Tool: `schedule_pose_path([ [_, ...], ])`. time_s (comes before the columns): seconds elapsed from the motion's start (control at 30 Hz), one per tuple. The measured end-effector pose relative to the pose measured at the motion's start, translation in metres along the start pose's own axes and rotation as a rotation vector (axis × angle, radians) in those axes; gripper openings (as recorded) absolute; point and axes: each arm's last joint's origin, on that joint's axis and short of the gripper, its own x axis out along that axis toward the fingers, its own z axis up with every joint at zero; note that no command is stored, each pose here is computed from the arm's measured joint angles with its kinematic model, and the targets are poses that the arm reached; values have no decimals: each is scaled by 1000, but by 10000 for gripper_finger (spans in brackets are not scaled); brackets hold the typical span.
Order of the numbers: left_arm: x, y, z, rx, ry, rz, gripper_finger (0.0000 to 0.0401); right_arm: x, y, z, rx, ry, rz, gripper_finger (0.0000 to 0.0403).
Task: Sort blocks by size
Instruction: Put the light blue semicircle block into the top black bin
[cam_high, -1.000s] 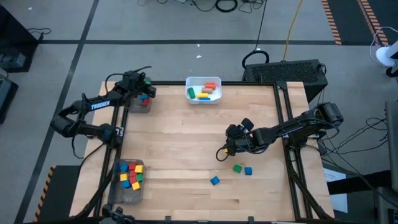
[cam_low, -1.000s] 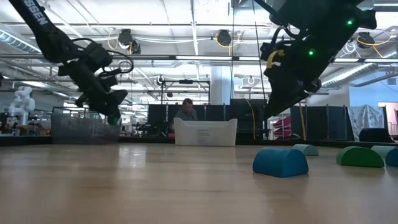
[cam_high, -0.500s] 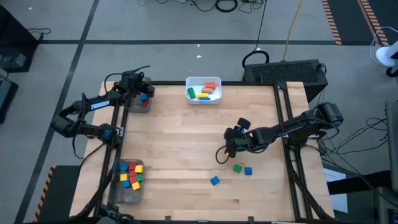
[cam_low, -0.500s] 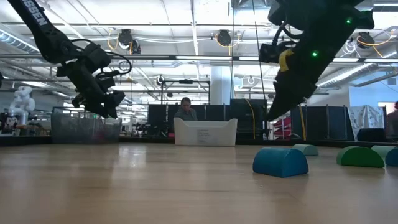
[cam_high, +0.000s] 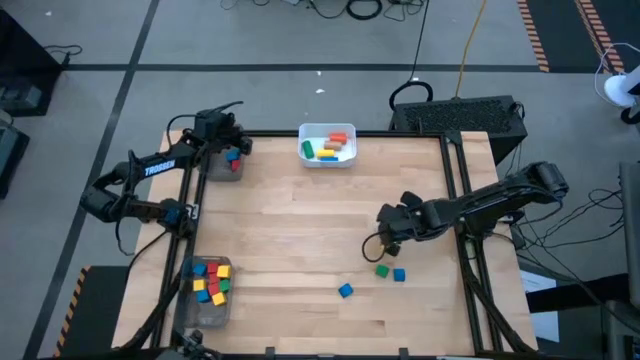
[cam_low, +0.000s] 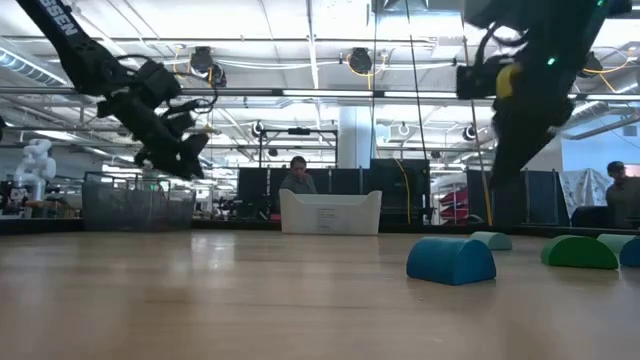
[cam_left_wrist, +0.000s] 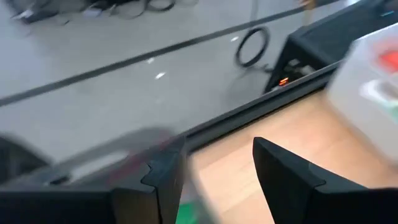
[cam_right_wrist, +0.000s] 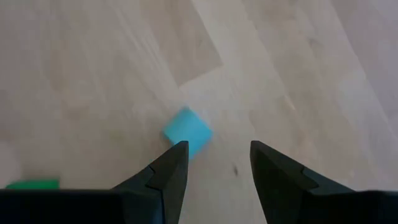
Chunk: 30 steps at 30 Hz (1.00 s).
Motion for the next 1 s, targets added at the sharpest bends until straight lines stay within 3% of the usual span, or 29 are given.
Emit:
schedule_pose_path([
  [0.1,-4,-9,9,19,-39,-82,189,-12,-13,-10,-30,80,-24,157],
  [0.27,-15,-26,21,64,-101,-183,189,-22,-31,-32,-291,342,-118,157],
  [0.43,-26,-44,24,107,-138,-251,190,-21,-31,-36,-539,446,-19,157],
  [0.53,-30,-54,24,146,-153,-291,190,-21,-30,-37,-625,456,22,157],
  [0.77,-34,-70,23,222,-167,-352,190,-18,-29,-40,-682,474,83,173],
  [1.0,-37,-81,26,250,-224,-394,190,-17,-28,-40,-691,479,100,250],
])
